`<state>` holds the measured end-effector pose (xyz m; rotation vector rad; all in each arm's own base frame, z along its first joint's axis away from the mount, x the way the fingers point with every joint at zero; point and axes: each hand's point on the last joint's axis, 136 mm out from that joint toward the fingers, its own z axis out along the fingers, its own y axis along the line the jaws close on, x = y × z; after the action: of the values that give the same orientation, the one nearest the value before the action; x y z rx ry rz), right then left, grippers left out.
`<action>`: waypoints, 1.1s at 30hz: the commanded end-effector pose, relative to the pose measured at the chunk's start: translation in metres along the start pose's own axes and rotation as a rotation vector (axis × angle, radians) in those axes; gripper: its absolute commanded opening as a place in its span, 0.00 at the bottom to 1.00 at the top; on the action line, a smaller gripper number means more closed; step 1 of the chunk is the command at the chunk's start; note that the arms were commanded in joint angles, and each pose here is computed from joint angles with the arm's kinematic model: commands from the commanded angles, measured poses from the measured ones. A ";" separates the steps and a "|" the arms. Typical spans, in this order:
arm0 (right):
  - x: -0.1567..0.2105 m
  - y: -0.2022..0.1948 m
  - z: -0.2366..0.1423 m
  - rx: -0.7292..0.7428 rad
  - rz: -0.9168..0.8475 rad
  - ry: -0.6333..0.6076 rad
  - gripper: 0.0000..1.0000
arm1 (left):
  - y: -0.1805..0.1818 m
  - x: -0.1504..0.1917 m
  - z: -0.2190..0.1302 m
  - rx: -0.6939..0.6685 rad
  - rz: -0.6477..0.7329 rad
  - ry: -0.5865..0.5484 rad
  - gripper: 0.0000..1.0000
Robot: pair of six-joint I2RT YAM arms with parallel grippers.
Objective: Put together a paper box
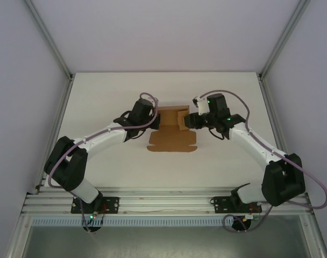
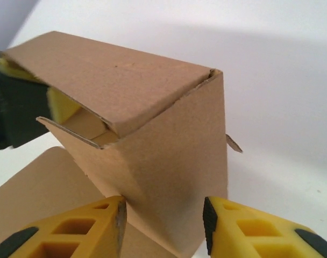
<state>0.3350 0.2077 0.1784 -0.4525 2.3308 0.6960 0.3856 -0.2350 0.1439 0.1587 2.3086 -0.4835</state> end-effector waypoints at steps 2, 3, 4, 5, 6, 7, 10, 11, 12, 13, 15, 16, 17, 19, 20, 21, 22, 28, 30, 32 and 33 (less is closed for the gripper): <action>-0.005 -0.017 0.011 0.193 0.001 0.005 0.42 | -0.020 -0.013 -0.003 0.062 0.013 -0.015 0.00; -0.005 -0.016 0.014 0.202 -0.004 0.009 0.42 | -0.020 -0.015 -0.003 0.064 0.013 -0.018 0.00; -0.005 -0.016 0.017 0.219 -0.010 0.012 0.42 | -0.020 -0.014 -0.003 0.063 0.014 -0.016 0.00; -0.006 -0.016 0.020 0.230 -0.015 0.014 0.42 | -0.020 -0.014 -0.003 0.063 0.012 -0.014 0.00; -0.005 -0.015 0.023 0.229 -0.020 0.019 0.42 | -0.020 -0.014 -0.003 0.062 0.014 -0.014 0.00; -0.005 -0.014 0.025 0.225 -0.018 0.023 0.42 | -0.020 -0.014 -0.003 0.060 0.010 -0.014 0.00; -0.007 -0.008 0.030 0.185 -0.002 0.022 0.46 | -0.018 -0.014 -0.003 0.050 0.007 -0.014 0.00; -0.008 -0.005 0.031 0.166 0.006 0.018 0.48 | -0.018 -0.014 -0.002 0.046 0.006 -0.015 0.00; -0.009 0.000 0.031 0.139 0.008 0.014 0.49 | -0.017 -0.013 -0.002 0.043 0.005 -0.014 0.00; -0.009 0.004 0.031 0.119 0.011 0.008 0.49 | -0.017 -0.014 -0.003 0.042 0.003 -0.014 0.00; -0.011 0.012 0.029 0.072 0.010 -0.012 0.50 | -0.016 -0.013 -0.003 0.038 0.002 -0.013 0.00; -0.013 0.016 0.028 0.051 0.009 -0.022 0.50 | -0.016 -0.013 -0.003 0.037 0.000 -0.012 0.00; -0.014 0.020 0.026 0.027 0.011 -0.032 0.50 | -0.016 -0.012 -0.002 0.037 0.000 -0.010 0.00; -0.015 0.028 0.023 -0.016 0.011 -0.044 0.50 | -0.017 -0.013 -0.002 0.044 -0.004 -0.013 0.00; -0.015 0.032 0.022 -0.036 0.010 -0.048 0.50 | -0.018 -0.013 -0.002 0.051 -0.007 -0.013 0.00; -0.016 0.033 0.020 -0.041 0.013 -0.051 0.49 | -0.021 -0.014 -0.003 0.064 -0.010 -0.013 0.00; -0.016 0.032 0.020 -0.034 0.014 -0.051 0.49 | -0.023 -0.014 -0.003 0.074 -0.010 -0.012 0.00; -0.010 0.001 0.024 0.135 0.027 -0.029 0.50 | -0.029 -0.015 -0.005 0.103 -0.002 -0.015 0.00; -0.007 -0.003 0.029 0.153 0.023 -0.016 0.54 | -0.032 -0.015 -0.006 0.111 0.008 -0.015 0.00; -0.007 -0.002 0.033 0.139 0.018 -0.016 0.56 | -0.035 -0.014 -0.006 0.115 0.013 -0.015 0.00; -0.008 -0.001 0.035 0.129 0.017 -0.018 0.56 | -0.036 -0.014 -0.007 0.119 0.018 -0.013 0.00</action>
<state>0.3483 0.2246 0.1617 -0.3714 2.3747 0.5709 0.3846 -0.2294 0.1351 0.1378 2.3537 -0.4512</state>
